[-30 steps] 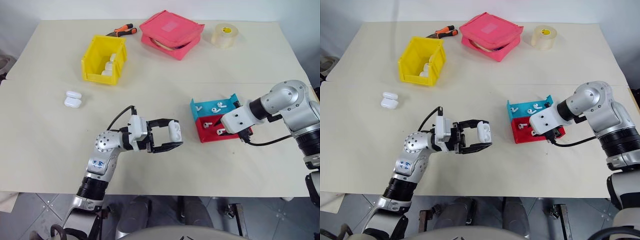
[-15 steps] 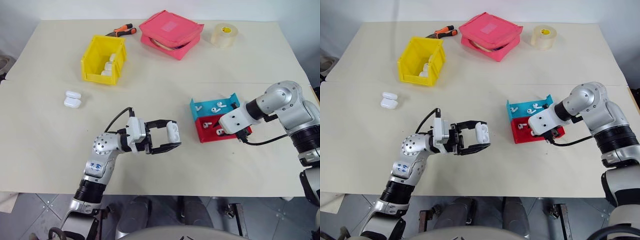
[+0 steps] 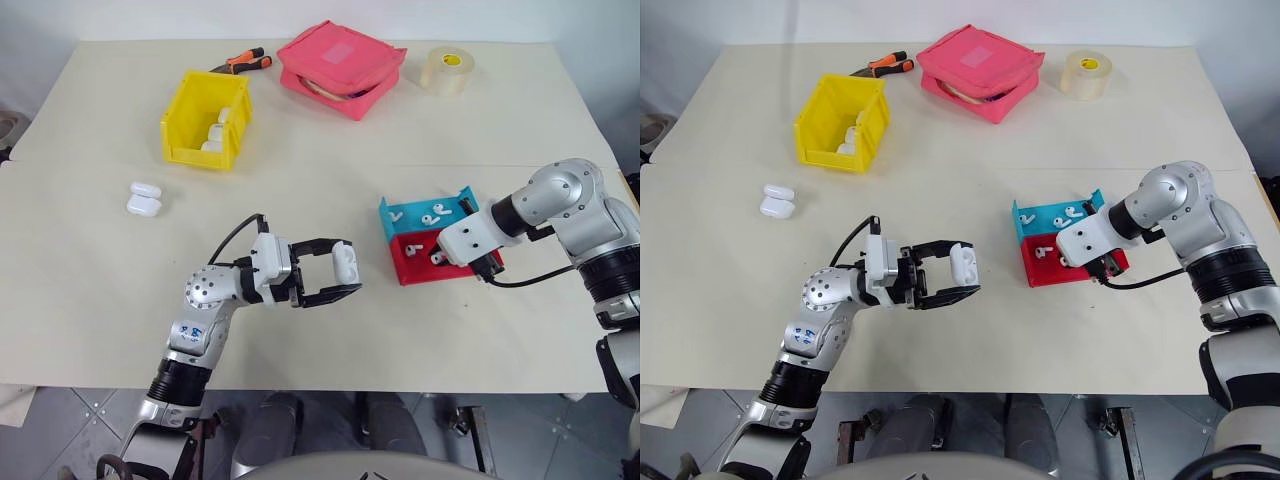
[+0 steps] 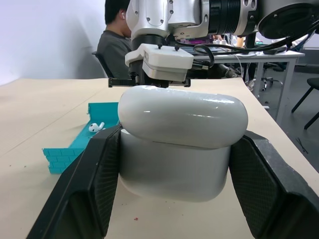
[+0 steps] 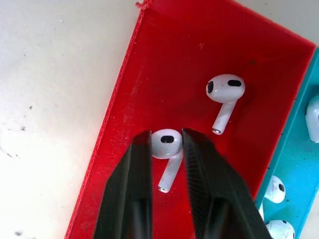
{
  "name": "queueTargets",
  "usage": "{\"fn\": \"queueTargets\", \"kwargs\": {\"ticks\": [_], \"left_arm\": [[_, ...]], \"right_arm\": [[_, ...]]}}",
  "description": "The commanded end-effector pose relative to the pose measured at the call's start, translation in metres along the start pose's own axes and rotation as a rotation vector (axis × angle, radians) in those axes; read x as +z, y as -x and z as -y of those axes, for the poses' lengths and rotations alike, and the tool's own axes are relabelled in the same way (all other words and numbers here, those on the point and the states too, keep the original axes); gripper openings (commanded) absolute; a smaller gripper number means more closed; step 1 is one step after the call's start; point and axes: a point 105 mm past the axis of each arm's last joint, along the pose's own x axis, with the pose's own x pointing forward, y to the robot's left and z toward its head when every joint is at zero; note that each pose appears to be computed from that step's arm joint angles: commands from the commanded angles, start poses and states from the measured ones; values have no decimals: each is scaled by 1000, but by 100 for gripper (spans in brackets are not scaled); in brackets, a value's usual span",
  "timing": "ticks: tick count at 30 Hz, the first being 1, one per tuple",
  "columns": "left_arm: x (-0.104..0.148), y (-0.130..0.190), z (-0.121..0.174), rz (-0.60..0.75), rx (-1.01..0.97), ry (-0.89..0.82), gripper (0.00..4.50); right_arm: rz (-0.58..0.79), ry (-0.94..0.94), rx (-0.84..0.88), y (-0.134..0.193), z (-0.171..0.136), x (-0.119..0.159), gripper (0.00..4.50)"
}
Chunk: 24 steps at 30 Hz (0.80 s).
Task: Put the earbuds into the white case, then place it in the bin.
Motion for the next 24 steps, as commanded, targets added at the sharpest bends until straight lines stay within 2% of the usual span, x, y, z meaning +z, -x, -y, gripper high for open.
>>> {"fn": "queueTargets", "kwargs": {"ticks": [1, 9, 13, 21, 24], "left_arm": [[11, -2, -2, 29, -1, -43, 284], [10, -3, -3, 28, -6, -39, 284], [8, -5, -3, 30, -25, -27, 284], [2, -11, -4, 41, -129, 20, 284], [1, -14, -4, 53, -189, 28, 284]], "right_arm": [[19, 14, 0, 2, 2, 4, 49], [84, -69, -92, 13, 13, 14, 49], [184, -171, -210, 27, 20, 27, 49], [497, -489, -573, 68, 11, 64, 49], [660, -532, -659, 73, 8, 91, 49]]}}
